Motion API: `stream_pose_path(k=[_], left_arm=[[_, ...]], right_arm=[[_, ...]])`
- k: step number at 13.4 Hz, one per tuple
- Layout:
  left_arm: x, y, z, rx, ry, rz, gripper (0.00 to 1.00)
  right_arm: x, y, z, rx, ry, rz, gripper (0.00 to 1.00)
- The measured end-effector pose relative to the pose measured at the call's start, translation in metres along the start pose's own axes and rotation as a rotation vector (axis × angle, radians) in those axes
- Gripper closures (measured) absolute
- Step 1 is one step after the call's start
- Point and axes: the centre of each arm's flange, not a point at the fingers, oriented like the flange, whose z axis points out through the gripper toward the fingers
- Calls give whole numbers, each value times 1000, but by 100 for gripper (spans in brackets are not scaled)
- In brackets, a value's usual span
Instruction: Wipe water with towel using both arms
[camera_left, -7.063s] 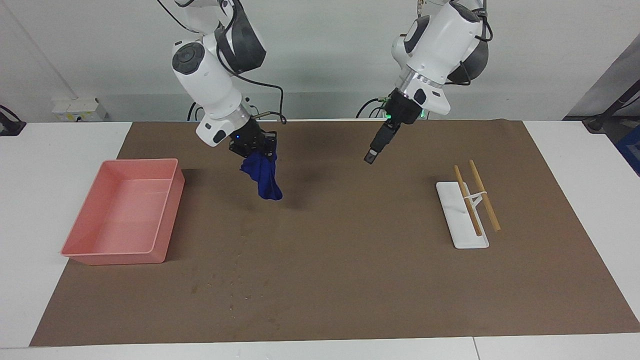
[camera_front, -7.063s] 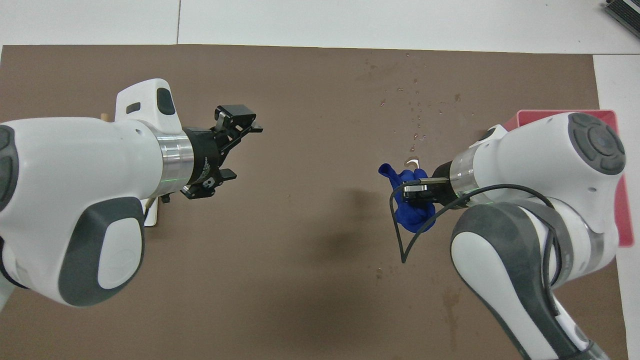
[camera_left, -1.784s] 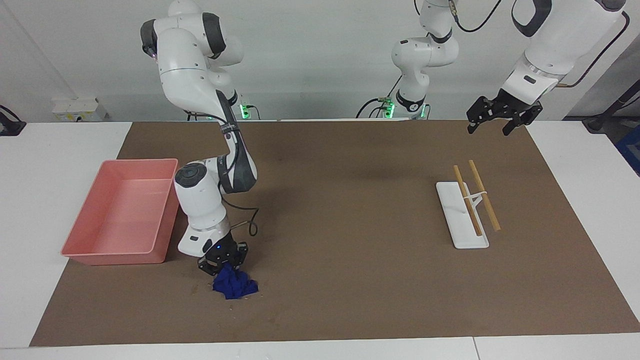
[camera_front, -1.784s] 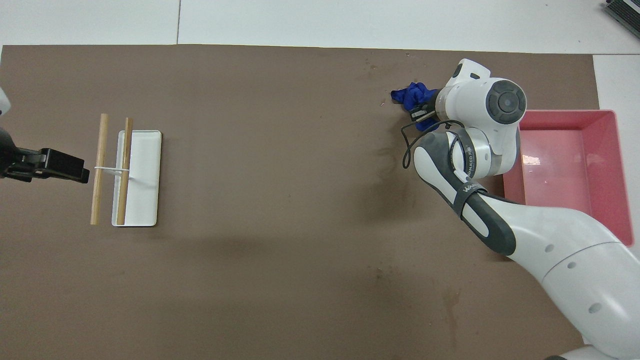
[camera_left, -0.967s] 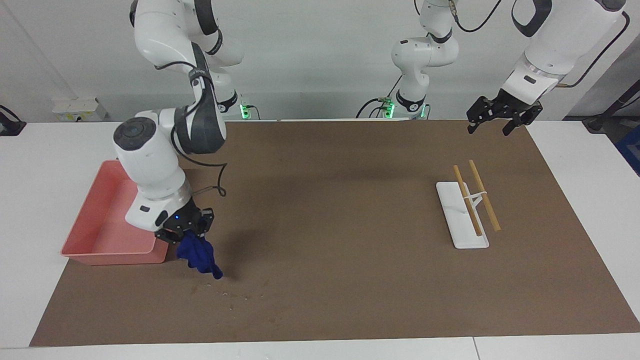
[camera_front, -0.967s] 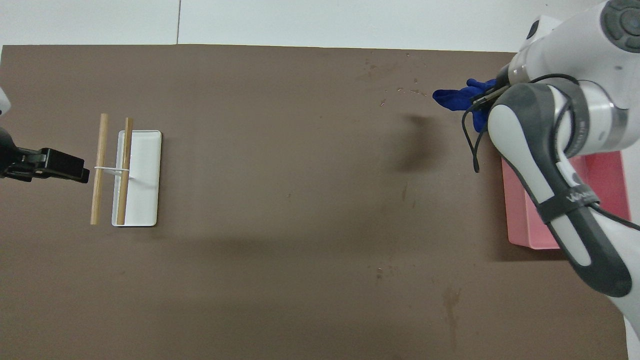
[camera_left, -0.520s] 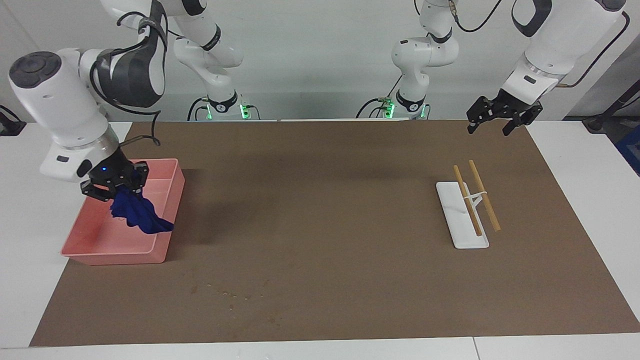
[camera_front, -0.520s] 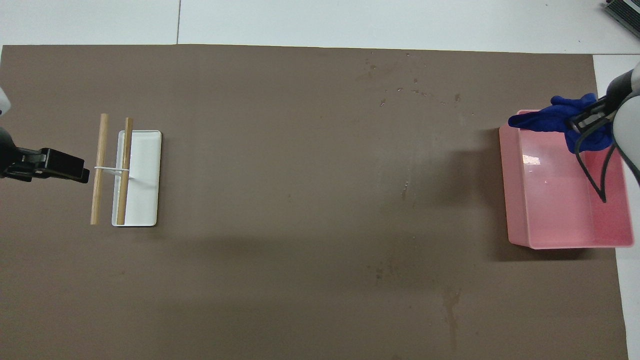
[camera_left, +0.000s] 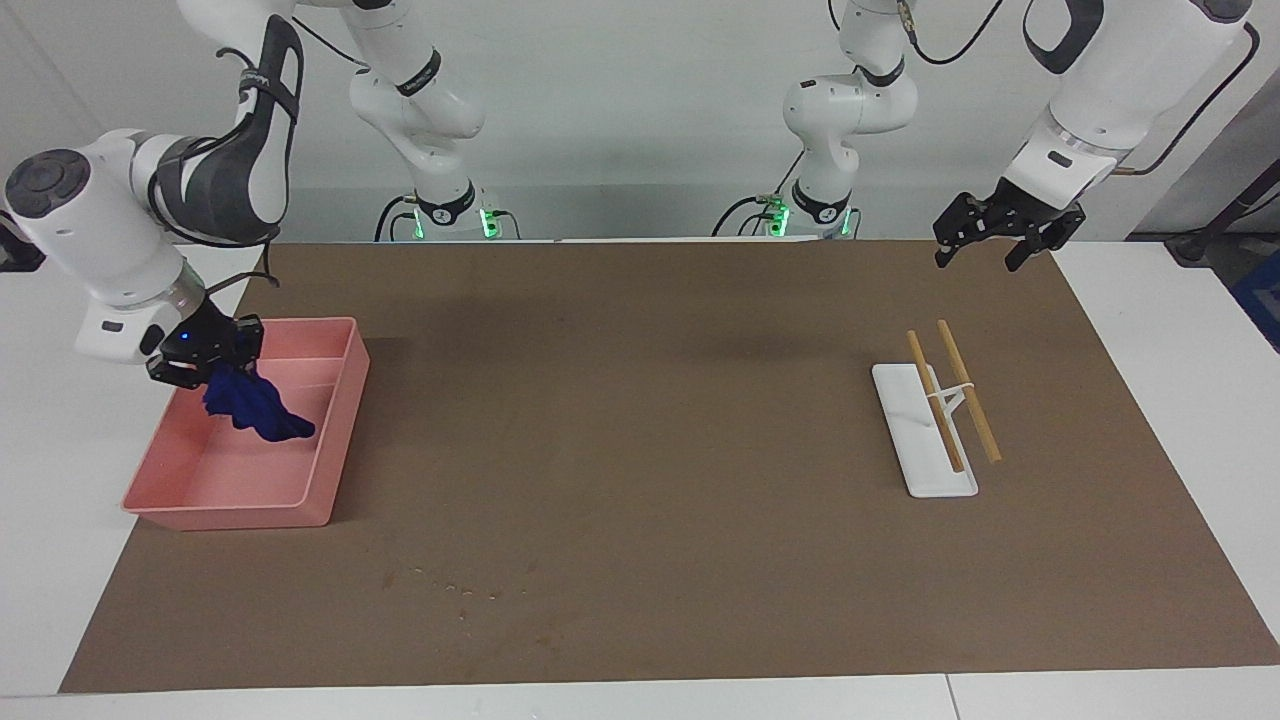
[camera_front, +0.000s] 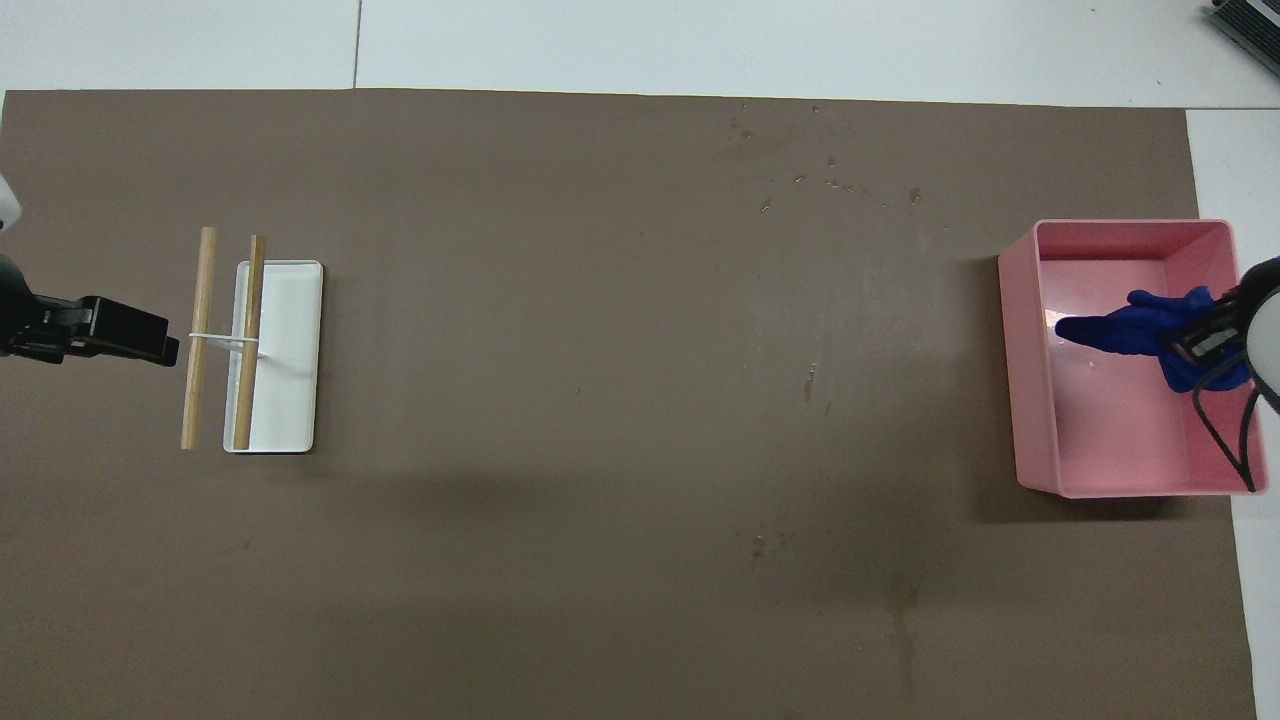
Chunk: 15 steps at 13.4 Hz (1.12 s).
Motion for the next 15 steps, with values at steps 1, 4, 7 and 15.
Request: stream_pose_path(k=[1,4,7,15], left_arm=[[0,0,0,0,0,0,0],[0,0,0,0,0,0,0],[0,0,0,0,0,0,0],[0,0,0,0,0,0,0]], right_arm=[[-1,-4,-2,-4,3,-5,61],[4,-14,-13,-19,16,-21,24],[17,-24,-37,-40,64,-34,0],[66,-159,-138,-16,87,225,0]])
